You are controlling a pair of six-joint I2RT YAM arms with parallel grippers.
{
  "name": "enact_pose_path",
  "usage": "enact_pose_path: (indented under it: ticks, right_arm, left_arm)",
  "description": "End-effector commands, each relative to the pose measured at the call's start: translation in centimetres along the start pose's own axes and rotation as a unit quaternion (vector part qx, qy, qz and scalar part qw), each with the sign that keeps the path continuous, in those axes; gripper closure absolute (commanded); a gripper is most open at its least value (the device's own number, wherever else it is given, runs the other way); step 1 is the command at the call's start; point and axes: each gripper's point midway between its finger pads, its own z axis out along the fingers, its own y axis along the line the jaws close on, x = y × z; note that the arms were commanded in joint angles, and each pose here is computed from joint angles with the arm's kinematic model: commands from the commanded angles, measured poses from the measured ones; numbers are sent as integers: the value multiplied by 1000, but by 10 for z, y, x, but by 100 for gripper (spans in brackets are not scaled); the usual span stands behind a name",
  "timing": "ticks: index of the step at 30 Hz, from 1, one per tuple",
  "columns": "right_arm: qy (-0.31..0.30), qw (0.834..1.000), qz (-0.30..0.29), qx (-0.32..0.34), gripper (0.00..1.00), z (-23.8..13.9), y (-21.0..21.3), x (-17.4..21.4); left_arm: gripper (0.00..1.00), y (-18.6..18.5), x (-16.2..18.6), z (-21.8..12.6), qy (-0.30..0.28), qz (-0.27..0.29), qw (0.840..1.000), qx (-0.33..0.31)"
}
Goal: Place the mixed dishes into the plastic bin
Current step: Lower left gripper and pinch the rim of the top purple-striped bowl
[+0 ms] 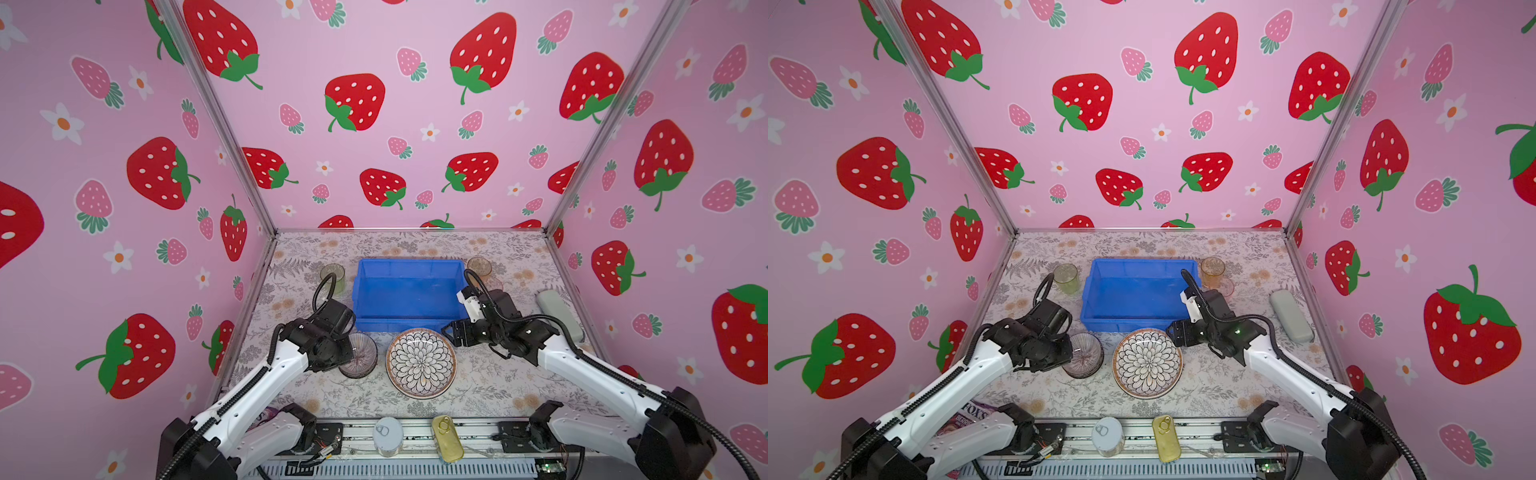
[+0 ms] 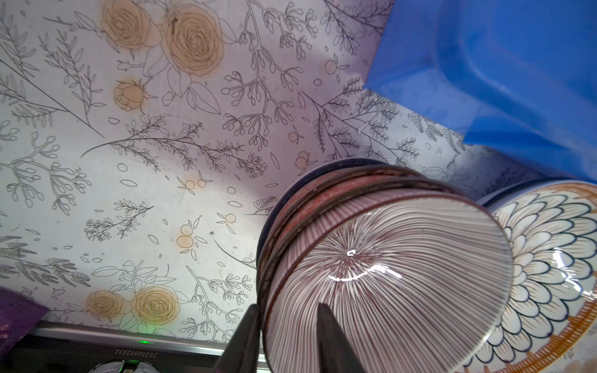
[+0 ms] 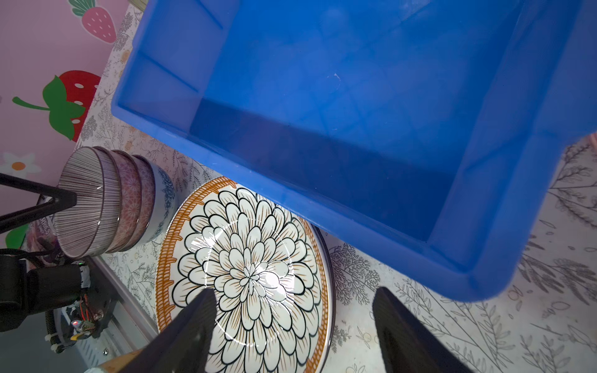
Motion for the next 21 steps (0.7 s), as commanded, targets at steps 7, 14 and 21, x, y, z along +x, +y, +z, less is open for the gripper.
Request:
enact_pose_path:
  ticks: [7, 14, 21]
  right_arm:
    - [-4, 1000, -1, -7, 21, 1, 5, -5]
    - [-5, 1000, -2, -8, 21, 1, 5, -6]
    - [-8, 1000, -3, -8, 21, 1, 6, -9]
  left_arm:
    - [73, 9, 0, 3, -10, -4, 1000, -22]
    - [77, 7, -1, 5, -13, -4, 1000, -19]
    - [80, 6, -2, 4, -13, -4, 1000, -18]
